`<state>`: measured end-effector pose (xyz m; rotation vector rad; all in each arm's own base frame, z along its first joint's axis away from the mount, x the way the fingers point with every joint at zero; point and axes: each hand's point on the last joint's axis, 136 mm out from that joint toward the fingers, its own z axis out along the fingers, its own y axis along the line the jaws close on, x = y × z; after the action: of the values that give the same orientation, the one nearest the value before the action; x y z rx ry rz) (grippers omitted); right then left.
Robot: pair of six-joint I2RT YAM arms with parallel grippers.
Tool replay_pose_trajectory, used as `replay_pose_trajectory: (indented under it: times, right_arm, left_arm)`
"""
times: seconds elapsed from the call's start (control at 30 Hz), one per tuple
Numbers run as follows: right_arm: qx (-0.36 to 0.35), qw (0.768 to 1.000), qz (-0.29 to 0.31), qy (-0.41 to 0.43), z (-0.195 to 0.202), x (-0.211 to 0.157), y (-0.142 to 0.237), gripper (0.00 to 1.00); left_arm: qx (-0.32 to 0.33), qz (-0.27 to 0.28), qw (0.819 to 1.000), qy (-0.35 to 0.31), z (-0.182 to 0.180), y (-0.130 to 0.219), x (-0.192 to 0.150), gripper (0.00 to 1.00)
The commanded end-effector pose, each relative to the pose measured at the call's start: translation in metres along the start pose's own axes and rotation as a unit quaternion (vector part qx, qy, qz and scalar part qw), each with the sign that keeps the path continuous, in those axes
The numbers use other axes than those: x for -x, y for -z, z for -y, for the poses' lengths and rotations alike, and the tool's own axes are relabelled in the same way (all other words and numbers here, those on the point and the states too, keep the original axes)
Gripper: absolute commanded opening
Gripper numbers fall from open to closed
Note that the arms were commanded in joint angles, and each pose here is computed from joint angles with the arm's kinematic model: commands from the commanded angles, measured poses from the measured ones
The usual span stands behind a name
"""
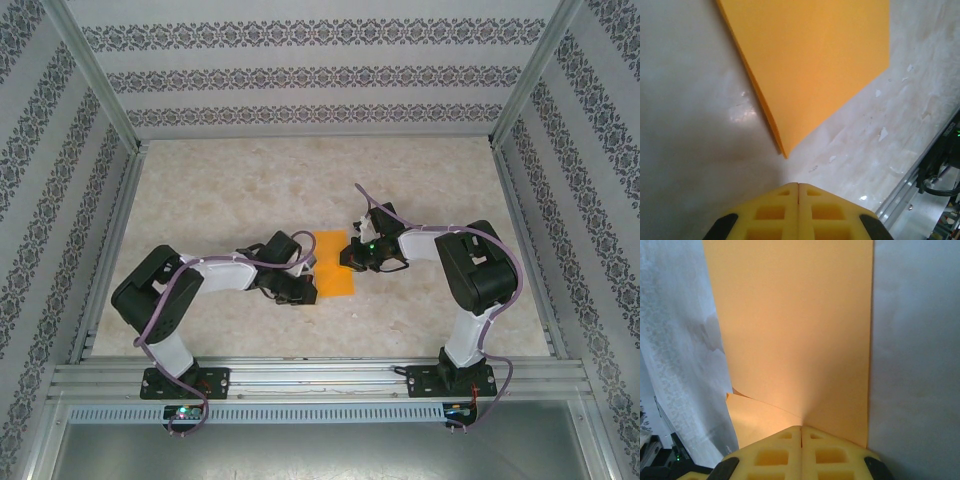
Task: Fold a paper plane with a square sheet of paper (fold left side to right side)
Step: Fold the triangle a second time at the center of the table.
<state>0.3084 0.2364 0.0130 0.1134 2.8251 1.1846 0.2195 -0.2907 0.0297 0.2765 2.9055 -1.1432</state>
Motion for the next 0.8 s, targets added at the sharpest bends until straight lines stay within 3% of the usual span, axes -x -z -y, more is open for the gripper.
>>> replay_pose_trajectory:
  times: [0.0, 0.3, 0.77]
  right_arm:
    - [-0.099, 0.993, -0.032, -0.049, 0.058, -0.026, -0.008, 0.0]
    - [-0.099, 0.993, -0.033, -0.047, 0.057, -0.027, -0.011, 0.0]
    - [-0.103, 0.993, -0.038, -0.048, 0.059, -0.03, -0.015, 0.0]
  left_arm:
    - [-0.021, 0.022, 1.0, 0.001, 0.02, 0.014, 0.022, 0.01]
    - [-0.041, 0.031, 0.999, -0.013, 0.03, -0.008, 0.069, 0.01]
    - [-0.034, 0.02, 0.999, -0.011, 0.019, -0.032, 0.086, 0.01]
